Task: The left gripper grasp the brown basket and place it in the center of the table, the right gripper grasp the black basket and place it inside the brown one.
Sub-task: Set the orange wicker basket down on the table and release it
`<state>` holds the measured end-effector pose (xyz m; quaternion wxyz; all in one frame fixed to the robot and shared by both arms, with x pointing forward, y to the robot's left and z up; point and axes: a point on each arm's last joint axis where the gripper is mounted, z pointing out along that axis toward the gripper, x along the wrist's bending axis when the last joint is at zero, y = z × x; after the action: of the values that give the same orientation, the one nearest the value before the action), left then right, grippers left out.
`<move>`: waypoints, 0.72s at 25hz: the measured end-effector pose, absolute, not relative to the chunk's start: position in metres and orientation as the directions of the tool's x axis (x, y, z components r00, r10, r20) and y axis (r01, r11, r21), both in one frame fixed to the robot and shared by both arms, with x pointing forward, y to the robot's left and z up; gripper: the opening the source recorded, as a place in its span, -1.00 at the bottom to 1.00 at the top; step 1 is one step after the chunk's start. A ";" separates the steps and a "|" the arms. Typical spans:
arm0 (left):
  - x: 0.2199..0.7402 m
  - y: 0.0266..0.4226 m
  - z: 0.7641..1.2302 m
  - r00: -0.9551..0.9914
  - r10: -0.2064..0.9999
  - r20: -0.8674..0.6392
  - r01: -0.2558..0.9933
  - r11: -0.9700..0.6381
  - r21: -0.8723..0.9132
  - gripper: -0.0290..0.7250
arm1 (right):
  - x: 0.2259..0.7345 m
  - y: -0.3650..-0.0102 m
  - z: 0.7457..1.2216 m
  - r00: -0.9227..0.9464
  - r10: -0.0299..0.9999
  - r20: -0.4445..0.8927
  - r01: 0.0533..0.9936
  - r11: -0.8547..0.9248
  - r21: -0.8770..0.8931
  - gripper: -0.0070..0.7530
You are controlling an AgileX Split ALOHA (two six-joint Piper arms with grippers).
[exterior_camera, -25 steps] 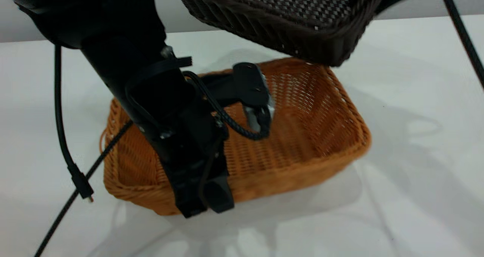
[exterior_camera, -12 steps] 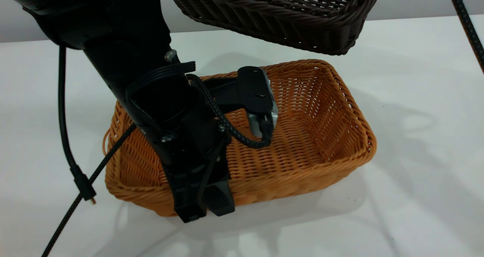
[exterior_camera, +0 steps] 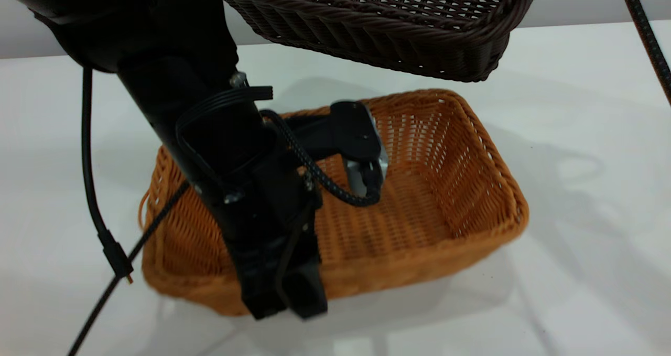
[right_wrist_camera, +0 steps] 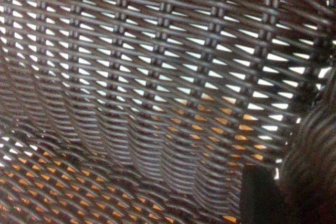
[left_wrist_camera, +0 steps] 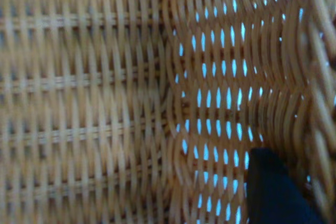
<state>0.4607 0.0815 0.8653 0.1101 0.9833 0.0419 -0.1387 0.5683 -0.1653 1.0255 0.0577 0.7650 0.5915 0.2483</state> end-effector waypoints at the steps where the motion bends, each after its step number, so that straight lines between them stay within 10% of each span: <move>1: 0.460 0.082 0.865 0.954 0.059 -0.294 0.122 -0.972 0.200 -0.25 | 0.568 -0.165 1.025 0.173 0.935 0.309 0.878 -0.289 0.382 -0.39; 8: 0.461 0.080 0.870 0.959 0.089 -0.270 0.151 -0.965 0.216 0.71 | 0.568 -0.166 1.025 0.152 0.943 0.296 0.884 -0.264 0.385 -0.39; 18: 0.461 0.080 0.921 0.983 0.073 -0.167 0.125 -0.937 0.327 0.86 | 0.568 -0.165 1.025 0.151 0.942 0.298 0.883 -0.265 0.389 -0.40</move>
<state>0.4609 0.0797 0.9212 0.1707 0.9811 0.0504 -0.0764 0.5680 -0.1654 1.0253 0.0609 0.7563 0.6033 0.2457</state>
